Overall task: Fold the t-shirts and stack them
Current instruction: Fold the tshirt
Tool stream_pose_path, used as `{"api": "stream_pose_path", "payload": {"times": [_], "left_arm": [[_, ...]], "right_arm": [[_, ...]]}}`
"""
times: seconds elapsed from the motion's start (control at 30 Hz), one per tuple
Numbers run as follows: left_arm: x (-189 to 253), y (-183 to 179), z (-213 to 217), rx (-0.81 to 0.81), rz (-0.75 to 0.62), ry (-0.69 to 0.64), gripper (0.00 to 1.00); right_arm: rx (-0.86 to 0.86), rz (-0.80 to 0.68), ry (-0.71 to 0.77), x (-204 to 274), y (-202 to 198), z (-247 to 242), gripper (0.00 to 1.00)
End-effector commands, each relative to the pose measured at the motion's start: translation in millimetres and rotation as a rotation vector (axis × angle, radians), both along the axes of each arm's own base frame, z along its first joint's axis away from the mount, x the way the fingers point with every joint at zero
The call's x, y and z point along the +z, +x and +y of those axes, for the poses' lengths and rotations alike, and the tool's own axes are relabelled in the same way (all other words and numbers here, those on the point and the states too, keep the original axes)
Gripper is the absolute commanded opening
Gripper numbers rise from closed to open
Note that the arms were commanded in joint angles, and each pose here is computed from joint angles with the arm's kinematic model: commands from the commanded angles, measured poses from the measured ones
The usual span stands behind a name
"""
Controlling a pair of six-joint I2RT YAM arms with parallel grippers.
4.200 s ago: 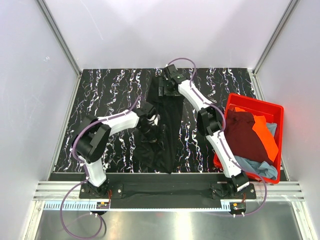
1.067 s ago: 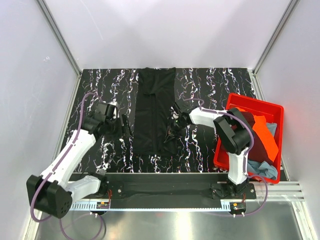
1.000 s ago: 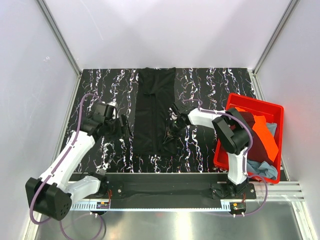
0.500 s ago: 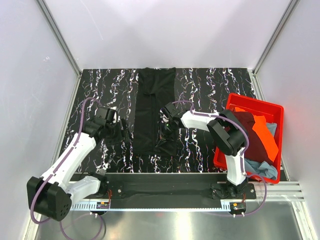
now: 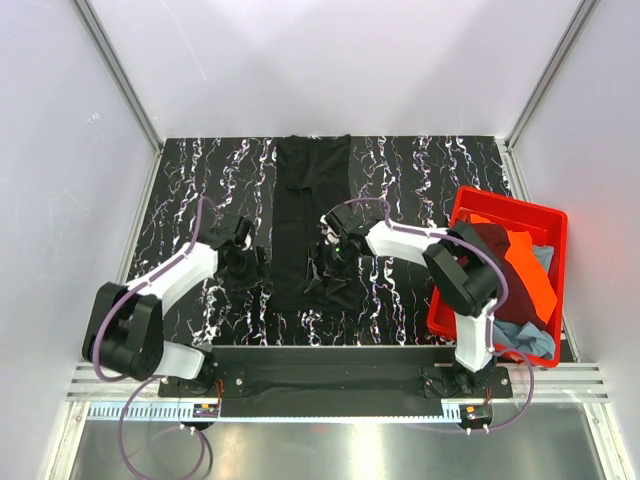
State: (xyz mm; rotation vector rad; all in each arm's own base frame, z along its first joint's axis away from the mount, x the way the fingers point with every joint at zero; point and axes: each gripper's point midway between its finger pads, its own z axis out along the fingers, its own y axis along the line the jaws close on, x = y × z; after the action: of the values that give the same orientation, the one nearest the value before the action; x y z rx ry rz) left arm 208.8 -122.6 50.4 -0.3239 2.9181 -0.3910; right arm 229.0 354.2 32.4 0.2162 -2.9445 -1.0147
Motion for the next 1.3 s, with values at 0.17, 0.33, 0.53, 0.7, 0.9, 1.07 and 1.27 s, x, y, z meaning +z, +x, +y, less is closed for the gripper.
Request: {"api": "stream_pose_path", "payload": {"times": [0.17,0.33,0.53,0.7,0.9,1.07,1.27], "left_arm": [[-27.5,6.0,-17.6,0.063,0.032,-0.099,0.61],[-43.1,-7.3,-23.4,0.117,0.109,-0.137,0.56],[-57.3,-25.8,-26.0,0.184,0.199,-0.158,0.55],[-65.6,-42.8,-12.0,0.229,0.255,-0.081,0.55],[-76.0,-56.3,-3.0,0.263,0.306,-0.029,0.58],[-82.9,-56.4,0.9,0.262,0.319,0.002,0.56],[-83.3,-57.6,3.9,0.266,0.309,0.014,0.45]], "right_arm": [[0.013,-0.186,-0.051,70.6,-7.7,-37.4,0.79],[-0.036,-0.156,-0.109,44.7,-18.8,-66.7,0.78],[-0.143,-0.117,-0.085,20.9,-13.9,-95.5,0.77],[-0.177,-0.055,-0.043,4.2,-17.9,-103.9,0.76],[-0.201,-0.012,-0.007,-11.7,-21.0,-98.0,0.69],[-0.230,0.015,-0.022,-24.3,-24.8,-100.6,0.61],[-0.248,0.018,-0.044,-29.8,-25.7,-104.4,0.52]]}}
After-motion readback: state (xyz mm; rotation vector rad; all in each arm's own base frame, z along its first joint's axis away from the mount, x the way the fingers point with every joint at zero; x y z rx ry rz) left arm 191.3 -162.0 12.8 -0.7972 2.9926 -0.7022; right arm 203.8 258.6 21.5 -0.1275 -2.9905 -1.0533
